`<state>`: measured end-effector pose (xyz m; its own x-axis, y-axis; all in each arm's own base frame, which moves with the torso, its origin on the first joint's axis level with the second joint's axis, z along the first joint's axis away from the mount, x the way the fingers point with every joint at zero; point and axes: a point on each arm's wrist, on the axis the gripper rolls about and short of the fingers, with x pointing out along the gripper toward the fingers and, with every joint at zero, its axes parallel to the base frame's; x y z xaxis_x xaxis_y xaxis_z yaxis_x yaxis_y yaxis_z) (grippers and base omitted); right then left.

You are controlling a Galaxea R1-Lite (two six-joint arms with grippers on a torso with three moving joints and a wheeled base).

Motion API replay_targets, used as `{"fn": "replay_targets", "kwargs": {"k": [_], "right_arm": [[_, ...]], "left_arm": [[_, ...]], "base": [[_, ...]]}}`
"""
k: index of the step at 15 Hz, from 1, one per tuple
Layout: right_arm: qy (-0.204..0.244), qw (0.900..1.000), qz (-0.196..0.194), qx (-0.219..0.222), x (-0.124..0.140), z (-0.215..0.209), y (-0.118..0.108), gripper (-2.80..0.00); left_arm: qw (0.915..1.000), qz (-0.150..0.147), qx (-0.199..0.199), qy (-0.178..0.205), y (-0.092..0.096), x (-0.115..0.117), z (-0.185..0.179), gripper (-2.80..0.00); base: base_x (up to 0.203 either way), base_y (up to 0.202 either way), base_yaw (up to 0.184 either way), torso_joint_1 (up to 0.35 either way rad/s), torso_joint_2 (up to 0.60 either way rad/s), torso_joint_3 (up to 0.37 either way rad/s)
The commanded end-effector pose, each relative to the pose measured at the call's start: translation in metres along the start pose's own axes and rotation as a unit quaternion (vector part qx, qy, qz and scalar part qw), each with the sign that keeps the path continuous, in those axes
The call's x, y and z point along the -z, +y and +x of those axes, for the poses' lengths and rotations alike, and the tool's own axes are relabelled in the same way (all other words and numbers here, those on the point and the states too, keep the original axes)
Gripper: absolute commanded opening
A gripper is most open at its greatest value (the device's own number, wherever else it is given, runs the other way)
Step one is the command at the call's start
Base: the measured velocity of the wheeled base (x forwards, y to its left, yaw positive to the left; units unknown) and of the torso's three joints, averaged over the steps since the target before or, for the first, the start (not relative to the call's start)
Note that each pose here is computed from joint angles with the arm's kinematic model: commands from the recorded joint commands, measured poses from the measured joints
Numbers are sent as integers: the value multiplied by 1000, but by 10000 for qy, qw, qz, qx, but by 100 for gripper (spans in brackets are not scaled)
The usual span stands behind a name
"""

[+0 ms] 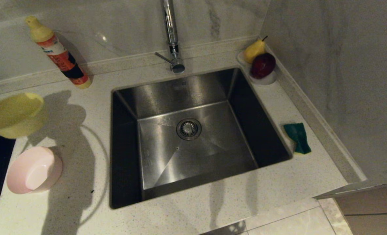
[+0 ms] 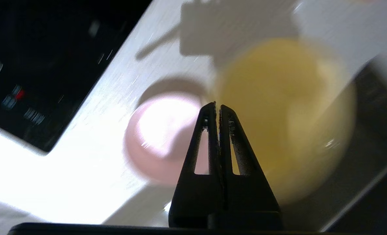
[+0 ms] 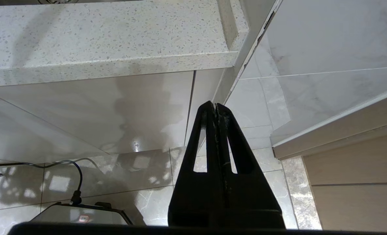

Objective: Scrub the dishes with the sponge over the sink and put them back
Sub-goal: Place the bowl on the bowl

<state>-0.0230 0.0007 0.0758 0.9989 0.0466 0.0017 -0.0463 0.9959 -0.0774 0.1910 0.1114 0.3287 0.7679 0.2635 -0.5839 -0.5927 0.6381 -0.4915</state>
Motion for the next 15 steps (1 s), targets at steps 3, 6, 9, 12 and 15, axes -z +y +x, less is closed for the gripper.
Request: {"fn": "replay_targets", "kwargs": {"k": [3, 6, 9, 12, 15], "right_arm": [[-7, 10000, -4, -4, 0, 0, 0, -280], [-7, 10000, -4, -4, 0, 0, 0, -280], [-7, 10000, -4, -4, 0, 0, 0, -280], [-7, 10000, -4, -4, 0, 0, 0, -280], [-7, 10000, -4, -4, 0, 0, 0, -280]], "left_arm": [[9982, 128, -275, 522, 29, 44, 18, -280], [9995, 244, -92, 202, 34, 50, 27, -280], [9997, 231, 2, 37, 29, 42, 23, -280], [9997, 179, 152, -119, 24, 36, 14, -280], [9994, 191, 201, -187, 21, 32, 13, -280]], "base": [[0, 0, 0, 0, 0, 0], [0, 0, 0, 0, 0, 0], [0, 0, 0, 0, 0, 0], [0, 0, 0, 0, 0, 0], [0, 0, 0, 0, 0, 0]]}}
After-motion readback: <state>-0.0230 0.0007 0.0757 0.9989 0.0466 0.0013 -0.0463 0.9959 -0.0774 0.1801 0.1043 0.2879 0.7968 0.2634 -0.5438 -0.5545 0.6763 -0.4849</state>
